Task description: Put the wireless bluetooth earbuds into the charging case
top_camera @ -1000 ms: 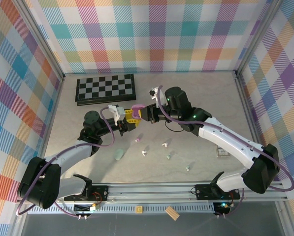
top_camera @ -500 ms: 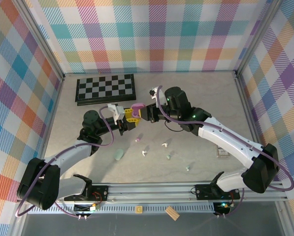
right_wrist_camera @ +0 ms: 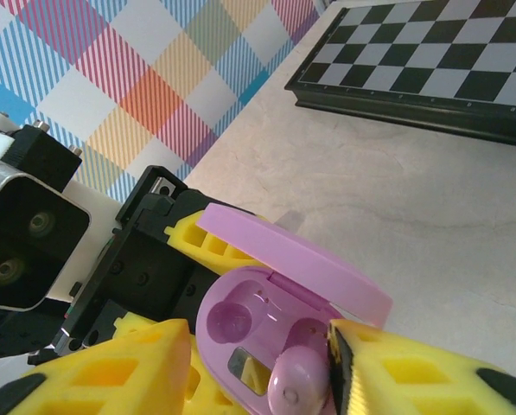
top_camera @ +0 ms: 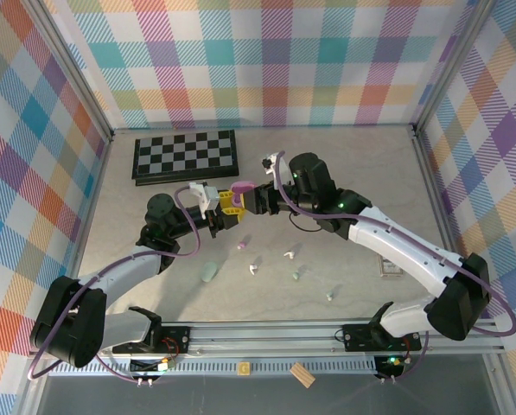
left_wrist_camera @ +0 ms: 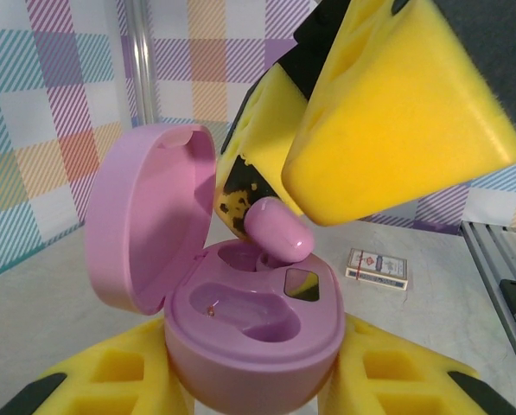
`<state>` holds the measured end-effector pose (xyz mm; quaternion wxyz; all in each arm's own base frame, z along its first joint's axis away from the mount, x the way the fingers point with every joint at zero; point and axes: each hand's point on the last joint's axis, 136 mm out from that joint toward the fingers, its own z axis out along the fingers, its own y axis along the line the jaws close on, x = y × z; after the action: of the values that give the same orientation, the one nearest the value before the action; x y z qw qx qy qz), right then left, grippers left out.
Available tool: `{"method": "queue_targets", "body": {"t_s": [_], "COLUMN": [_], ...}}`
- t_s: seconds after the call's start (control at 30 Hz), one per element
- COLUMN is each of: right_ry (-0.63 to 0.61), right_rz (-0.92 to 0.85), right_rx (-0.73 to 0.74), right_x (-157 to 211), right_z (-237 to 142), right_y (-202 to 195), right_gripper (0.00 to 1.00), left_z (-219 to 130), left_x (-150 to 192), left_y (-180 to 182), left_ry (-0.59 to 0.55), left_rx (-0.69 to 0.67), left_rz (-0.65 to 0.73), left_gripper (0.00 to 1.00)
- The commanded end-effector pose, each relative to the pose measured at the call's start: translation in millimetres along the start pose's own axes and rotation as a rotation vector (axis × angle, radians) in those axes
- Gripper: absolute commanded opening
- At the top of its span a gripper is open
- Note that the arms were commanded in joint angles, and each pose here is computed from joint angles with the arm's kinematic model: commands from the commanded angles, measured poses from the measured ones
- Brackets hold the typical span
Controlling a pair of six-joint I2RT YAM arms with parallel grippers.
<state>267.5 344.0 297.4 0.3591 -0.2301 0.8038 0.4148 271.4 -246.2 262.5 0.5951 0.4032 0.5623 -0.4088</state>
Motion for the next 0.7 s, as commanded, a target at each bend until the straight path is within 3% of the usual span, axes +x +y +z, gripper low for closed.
{"method": "queue_targets", "body": {"t_s": [0.0, 0.4, 0.67], "right_ry": [-0.047, -0.049, -0.114], "right_rz": [-0.022, -0.022, 0.055], "right_rx": [0.005, -0.001, 0.100], "right_x": [-14.5, -13.4, 6.3], "right_z": [-13.4, -17.0, -33.8], "right_y": [5.5, 7.3, -23.5], "right_gripper": [0.50, 0.51, 0.55], "left_z": [4.3, 5.4, -3.3], "left_x": [-21.6, -18.0, -3.9], "left_y": [-5.2, -2.0, 18.4], "left_ry": [-0.056, -0.055, -0.033], "left_rx": [0.040, 0.029, -0.041], "left_rz": [0.058, 0.052, 0.042], "left_gripper": [0.33, 0.33, 0.33]}}
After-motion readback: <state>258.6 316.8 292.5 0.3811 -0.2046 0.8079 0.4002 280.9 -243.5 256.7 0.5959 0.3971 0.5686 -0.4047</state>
